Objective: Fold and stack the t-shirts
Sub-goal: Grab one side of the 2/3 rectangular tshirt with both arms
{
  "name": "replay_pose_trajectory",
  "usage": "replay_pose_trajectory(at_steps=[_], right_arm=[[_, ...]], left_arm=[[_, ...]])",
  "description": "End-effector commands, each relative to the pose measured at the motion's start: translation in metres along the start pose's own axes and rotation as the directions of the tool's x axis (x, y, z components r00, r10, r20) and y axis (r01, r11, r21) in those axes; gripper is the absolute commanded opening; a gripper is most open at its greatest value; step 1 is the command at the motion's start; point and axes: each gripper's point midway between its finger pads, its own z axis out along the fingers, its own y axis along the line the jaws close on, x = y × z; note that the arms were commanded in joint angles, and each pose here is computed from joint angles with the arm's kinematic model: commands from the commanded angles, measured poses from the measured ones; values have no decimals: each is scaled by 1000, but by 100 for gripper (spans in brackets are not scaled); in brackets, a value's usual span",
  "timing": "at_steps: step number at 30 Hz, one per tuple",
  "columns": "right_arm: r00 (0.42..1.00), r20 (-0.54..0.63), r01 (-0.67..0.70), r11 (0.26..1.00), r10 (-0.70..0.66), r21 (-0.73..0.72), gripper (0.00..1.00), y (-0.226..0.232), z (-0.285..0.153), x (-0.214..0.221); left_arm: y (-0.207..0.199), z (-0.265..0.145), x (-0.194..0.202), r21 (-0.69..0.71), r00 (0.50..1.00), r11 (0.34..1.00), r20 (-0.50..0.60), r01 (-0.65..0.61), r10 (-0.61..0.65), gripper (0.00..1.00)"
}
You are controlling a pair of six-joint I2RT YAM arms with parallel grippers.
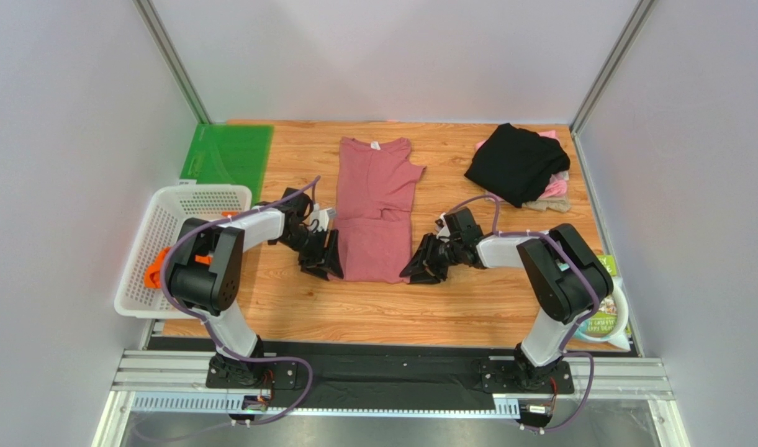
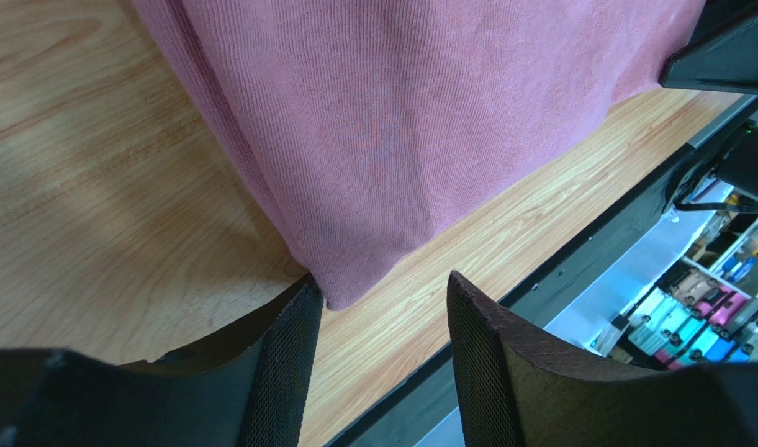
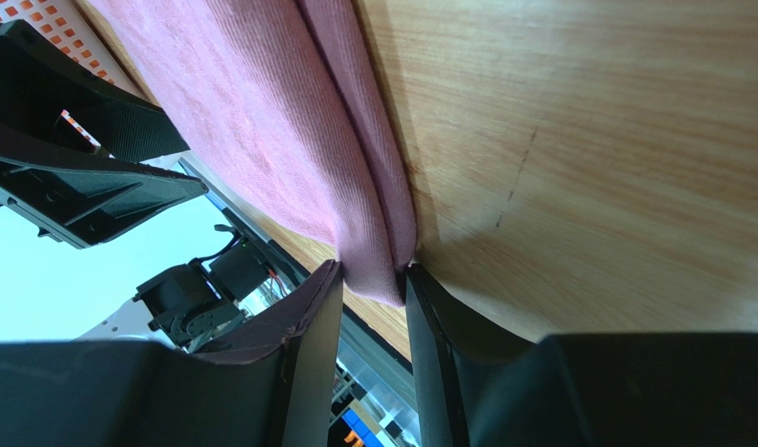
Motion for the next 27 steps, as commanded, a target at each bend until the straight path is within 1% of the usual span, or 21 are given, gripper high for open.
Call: replay_pose_trajectory(at_steps=[1, 3, 6, 7, 8, 10, 11, 14, 15, 17, 20, 21, 23, 24, 27], right_arm=[[1000, 12, 13, 1000, -13, 6, 37, 2, 6, -3], [1000, 8, 11, 1000, -11, 4, 37, 2, 7, -3], [1000, 4, 9, 1000, -9, 3, 37, 3, 8, -3], [1000, 4, 5, 1000, -5, 5, 37, 2, 8, -3], [1000, 16, 22, 1000, -22, -13, 36, 7, 9, -6], [1000, 14, 23, 1000, -23, -13, 36, 6, 9, -6], [1000, 13, 22, 1000, -22, -12, 34, 6, 9, -6], [1000, 11, 19, 1000, -19, -14, 27, 6, 9, -6], [1000, 9, 21, 1000, -21, -16, 23, 6, 9, -5], [1000, 8, 22, 1000, -22, -13, 22, 5, 8, -5], [999, 13, 31, 999, -30, -11, 17, 7, 6, -5], [999, 15, 37, 999, -37, -13, 10, 8, 6, -5], [1000, 8, 29, 1000, -29, 2, 1, 6, 5, -3], [999, 7, 31, 1000, -31, 1, 0, 7, 5, -3], [999, 8, 36, 999, -36, 1, 0, 7, 3, -3]], left_arm=[[14, 6, 4, -67, 1000, 998, -20, -23, 22, 59], [14, 6, 5, -67, 1000, 998, -24, -18, 16, 58], [14, 7, 4, -68, 999, 998, -29, -16, 14, 49], [14, 7, 4, -68, 999, 998, -31, -18, 16, 43], [14, 7, 4, -68, 999, 998, -31, -16, 14, 40], [15, 8, 4, -69, 999, 997, -35, -15, 13, 34], [15, 8, 3, -69, 999, 997, -34, -16, 14, 34], [14, 8, 4, -69, 999, 997, -37, -17, 15, 33], [14, 8, 4, -69, 999, 997, -38, -19, 16, 33], [14, 8, 4, -69, 999, 997, -41, -20, 17, 31], [14, 7, 3, -74, 999, 997, -46, -23, 19, 23], [14, 7, 2, -77, 999, 997, -46, -26, 23, 13], [14, 5, 2, -78, 999, 997, -49, -25, 22, 4], [12, 4, 1, -72, 998, 997, -50, -36, 33, 0], [4, 0, 3, -36, 998, 998, -53, -43, 41, 0]])
